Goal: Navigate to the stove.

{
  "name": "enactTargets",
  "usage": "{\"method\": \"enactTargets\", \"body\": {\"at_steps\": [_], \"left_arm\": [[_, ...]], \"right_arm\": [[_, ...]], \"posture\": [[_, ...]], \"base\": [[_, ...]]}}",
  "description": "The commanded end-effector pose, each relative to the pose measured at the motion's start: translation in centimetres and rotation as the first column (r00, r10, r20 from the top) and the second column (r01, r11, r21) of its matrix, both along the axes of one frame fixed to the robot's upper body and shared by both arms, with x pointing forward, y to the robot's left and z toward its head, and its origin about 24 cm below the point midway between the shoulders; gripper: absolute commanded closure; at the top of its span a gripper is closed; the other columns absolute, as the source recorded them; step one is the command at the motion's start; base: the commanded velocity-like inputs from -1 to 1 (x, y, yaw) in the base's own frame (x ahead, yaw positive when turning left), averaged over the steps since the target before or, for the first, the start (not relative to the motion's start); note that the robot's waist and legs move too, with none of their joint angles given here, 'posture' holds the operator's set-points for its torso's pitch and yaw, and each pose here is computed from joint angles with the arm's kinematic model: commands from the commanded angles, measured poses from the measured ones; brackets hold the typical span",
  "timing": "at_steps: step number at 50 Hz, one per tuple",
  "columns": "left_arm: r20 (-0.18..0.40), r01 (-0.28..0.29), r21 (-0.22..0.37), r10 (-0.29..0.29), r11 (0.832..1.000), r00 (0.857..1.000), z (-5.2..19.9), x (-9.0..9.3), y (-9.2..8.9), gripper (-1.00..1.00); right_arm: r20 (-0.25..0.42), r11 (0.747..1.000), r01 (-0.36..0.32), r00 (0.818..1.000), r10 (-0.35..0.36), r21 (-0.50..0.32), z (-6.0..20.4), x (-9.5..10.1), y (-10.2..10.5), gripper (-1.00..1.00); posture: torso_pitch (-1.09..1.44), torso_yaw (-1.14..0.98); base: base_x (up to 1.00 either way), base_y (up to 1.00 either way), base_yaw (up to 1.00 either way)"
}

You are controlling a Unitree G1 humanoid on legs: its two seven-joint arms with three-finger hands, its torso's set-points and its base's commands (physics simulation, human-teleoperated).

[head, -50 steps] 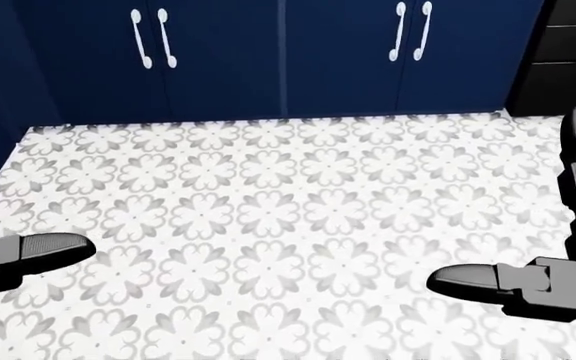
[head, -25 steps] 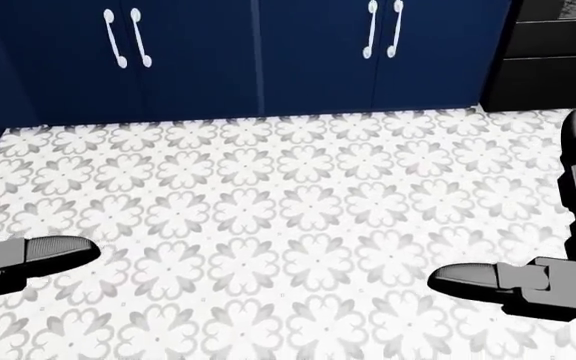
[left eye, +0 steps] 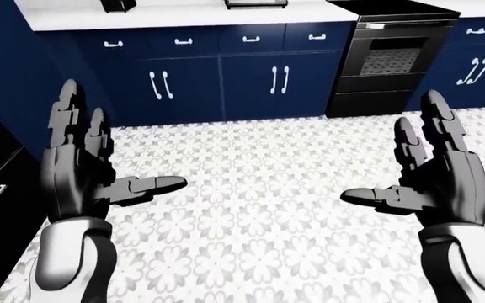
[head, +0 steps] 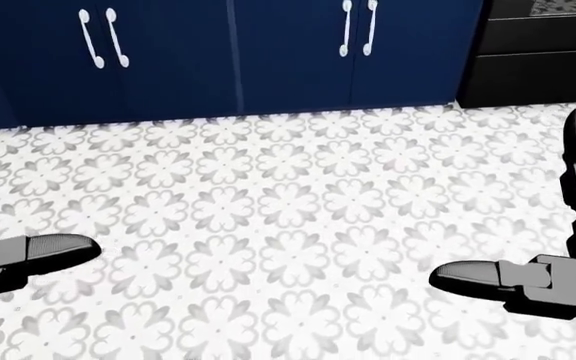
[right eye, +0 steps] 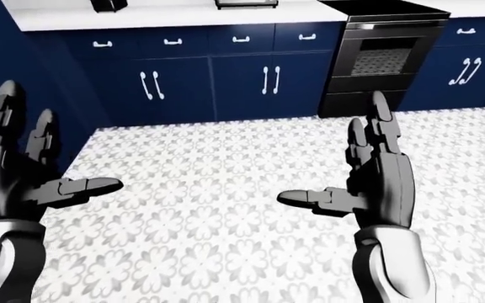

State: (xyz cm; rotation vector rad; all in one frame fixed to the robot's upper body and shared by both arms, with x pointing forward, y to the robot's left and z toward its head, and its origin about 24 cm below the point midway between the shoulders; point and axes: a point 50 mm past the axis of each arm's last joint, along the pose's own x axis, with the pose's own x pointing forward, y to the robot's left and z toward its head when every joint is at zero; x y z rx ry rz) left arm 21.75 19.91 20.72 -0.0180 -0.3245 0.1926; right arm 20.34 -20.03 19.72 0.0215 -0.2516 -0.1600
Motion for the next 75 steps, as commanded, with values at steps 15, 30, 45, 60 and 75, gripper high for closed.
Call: {"method": "enactTargets", "body": {"at_steps": [15, 30, 45, 60, 75], "left_arm": [[0.061, -0.004, 0.017, 0.003, 1.000, 0.998, 0.91, -0.35, 0.01, -1.00], [0.058, -0.004, 0.019, 0.003, 1.000, 0.998, 0.66, -0.33, -0.06, -1.00], [0.058, -0.005, 0.018, 0.004, 1.000, 0.998, 0.77, -0.30, -0.08, -1.00], [0.057, -0.007, 0.017, 0.006, 1.000, 0.998, 0.69, -0.34, 0.01, -1.00], [0.056, -0.005, 0.016, 0.004, 1.000, 0.998, 0.74, -0.22, -0.05, -1.00]], "right_arm": [[0.070, 1.000, -0.006, 0.998, 0.007, -0.007, 1.16, -0.43, 0.15, -1.00], [0.069, 1.000, -0.004, 0.998, 0.005, -0.009, 0.95, -0.41, 0.13, -1.00], [0.067, 1.000, -0.005, 0.998, 0.006, -0.009, 0.97, -0.37, 0.15, -1.00], [0.065, 1.000, -0.006, 0.998, 0.006, -0.010, 0.87, -0.41, 0.20, -1.00], [0.063, 1.000, -0.003, 0.998, 0.004, -0.008, 0.82, -0.27, 0.08, -1.00]], "posture": [[0.00, 0.00], [0.00, 0.00], [0.00, 0.00], [0.00, 0.00], [0.00, 0.00]], "base": [[0.00, -0.19, 0.00], [0.00, -0.29, 0.00], [0.00, -0.30, 0.00], [0.00, -0.30, 0.00], [0.00, -0.30, 0.00]]}}
